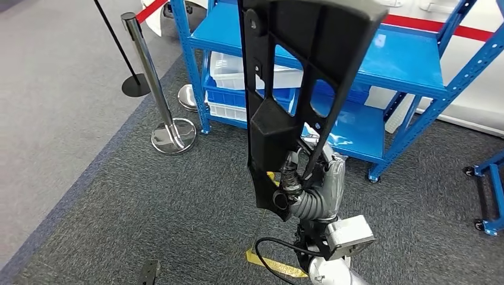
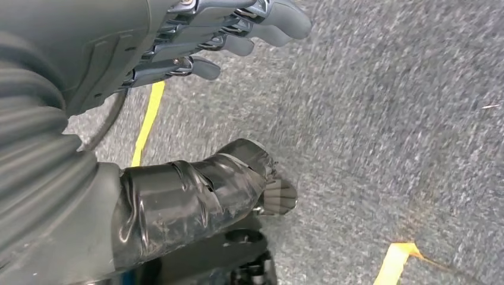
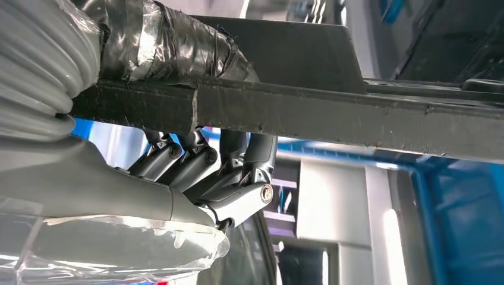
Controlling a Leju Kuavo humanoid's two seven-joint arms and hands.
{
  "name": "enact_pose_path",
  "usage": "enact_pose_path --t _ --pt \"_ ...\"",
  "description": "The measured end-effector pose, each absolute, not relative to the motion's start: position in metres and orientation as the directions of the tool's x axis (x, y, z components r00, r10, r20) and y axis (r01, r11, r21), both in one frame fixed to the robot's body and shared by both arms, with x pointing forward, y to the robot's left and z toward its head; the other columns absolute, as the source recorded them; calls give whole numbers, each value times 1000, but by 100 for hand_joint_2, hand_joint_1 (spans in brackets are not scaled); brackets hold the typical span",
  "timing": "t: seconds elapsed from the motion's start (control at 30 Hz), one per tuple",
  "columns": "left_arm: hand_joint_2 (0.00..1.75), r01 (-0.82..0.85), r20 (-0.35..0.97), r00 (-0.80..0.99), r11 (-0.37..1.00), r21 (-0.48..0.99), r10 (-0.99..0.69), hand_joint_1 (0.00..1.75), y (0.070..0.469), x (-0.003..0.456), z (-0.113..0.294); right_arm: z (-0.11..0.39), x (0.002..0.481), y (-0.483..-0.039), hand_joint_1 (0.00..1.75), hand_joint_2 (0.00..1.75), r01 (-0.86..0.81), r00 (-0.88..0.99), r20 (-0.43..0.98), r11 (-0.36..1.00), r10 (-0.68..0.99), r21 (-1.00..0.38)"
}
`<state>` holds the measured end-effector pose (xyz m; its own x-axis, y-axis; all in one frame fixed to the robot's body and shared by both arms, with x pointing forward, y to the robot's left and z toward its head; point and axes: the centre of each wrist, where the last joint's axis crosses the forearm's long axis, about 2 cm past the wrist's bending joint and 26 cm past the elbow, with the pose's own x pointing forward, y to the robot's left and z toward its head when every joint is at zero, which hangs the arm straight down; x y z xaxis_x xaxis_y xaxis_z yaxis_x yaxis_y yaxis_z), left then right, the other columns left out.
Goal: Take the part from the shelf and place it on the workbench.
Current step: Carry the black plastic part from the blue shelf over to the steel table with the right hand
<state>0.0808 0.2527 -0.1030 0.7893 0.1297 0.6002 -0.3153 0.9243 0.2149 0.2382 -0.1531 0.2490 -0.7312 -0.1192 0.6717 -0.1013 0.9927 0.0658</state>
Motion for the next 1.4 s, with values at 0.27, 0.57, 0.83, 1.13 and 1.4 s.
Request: enact_pose_path --t 0.27,0.57,0.83,1.13,1.4 --pt "175 -306 603 788 929 207 124 0 249 77 -103 249 241 -155 175 175 -162 -738 649 982 -186 97" --pt "175 -288 601 791 937 197 117 0 247 80 -103 250 240 -154 175 175 -136 -770 626 990 -120 22" --pt "175 -274 594 797 942 191 111 0 246 83 -102 252 240 -153 175 175 -152 -773 622 988 -124 9" --pt "175 -275 596 795 944 181 117 0 243 86 -101 250 238 -153 175 175 -153 -774 621 988 -125 9" --pt "175 -272 590 799 945 179 118 0 245 82 -102 251 238 -153 175 175 -160 -780 611 987 -134 13"
